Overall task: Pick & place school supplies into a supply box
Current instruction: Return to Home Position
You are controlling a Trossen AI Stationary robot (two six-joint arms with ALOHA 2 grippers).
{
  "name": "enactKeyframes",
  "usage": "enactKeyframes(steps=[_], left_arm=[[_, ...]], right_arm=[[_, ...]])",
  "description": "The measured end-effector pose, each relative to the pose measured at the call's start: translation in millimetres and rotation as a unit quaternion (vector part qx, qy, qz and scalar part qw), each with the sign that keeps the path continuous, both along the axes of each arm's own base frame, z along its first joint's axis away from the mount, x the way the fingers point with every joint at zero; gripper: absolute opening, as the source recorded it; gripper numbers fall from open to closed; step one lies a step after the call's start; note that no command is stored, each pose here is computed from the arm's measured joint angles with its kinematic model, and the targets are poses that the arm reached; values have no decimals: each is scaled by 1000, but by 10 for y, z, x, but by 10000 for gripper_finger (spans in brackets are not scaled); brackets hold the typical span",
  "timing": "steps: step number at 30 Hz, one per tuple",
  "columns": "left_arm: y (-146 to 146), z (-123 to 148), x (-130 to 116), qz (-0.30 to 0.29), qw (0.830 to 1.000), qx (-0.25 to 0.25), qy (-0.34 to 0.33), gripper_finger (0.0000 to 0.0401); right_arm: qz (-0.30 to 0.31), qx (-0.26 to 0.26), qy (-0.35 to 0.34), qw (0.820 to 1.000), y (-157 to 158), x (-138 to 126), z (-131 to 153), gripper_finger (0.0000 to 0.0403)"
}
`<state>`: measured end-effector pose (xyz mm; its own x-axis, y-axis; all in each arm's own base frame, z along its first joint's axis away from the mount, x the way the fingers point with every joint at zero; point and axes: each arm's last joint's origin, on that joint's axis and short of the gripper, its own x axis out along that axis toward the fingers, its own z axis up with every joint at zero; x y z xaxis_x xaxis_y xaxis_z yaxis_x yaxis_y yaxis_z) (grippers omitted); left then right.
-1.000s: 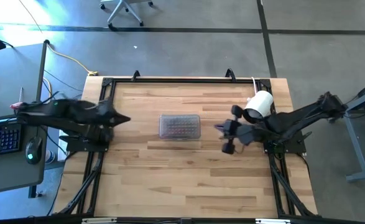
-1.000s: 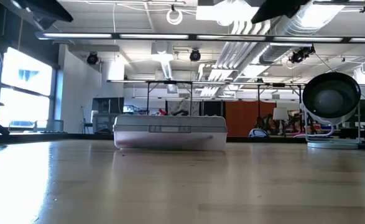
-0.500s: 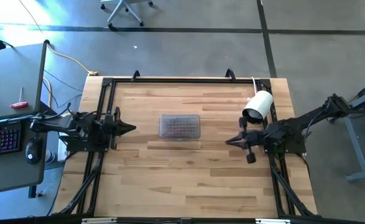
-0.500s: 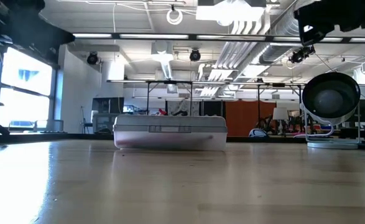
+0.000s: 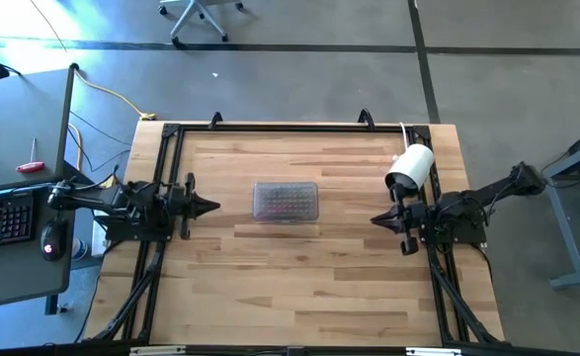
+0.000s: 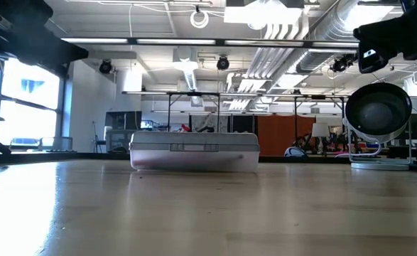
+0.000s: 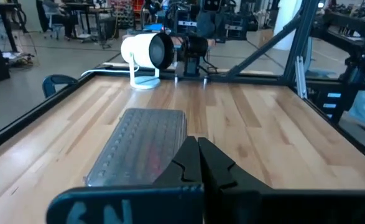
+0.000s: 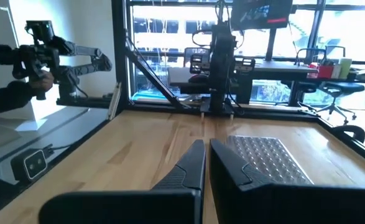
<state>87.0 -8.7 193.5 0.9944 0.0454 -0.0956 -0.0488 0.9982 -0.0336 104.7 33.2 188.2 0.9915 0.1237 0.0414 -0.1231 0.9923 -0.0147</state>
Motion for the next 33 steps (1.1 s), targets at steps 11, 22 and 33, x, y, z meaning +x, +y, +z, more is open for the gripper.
enactKeyframes(steps=[11, 22, 33], left_arm=[[-19, -85, 60, -16, 999, 19, -39, 15], [-37, -223, 97, -37, 998, 17, -38, 15], [-72, -276, 119, -89, 995, 14, -29, 17]], right_arm=[[0, 1, -4, 1000, -7, -17, -39, 0], [0, 1, -3, 1000, -6, -17, -42, 1], [-1, -13, -4, 1000, -7, -16, -43, 1]])
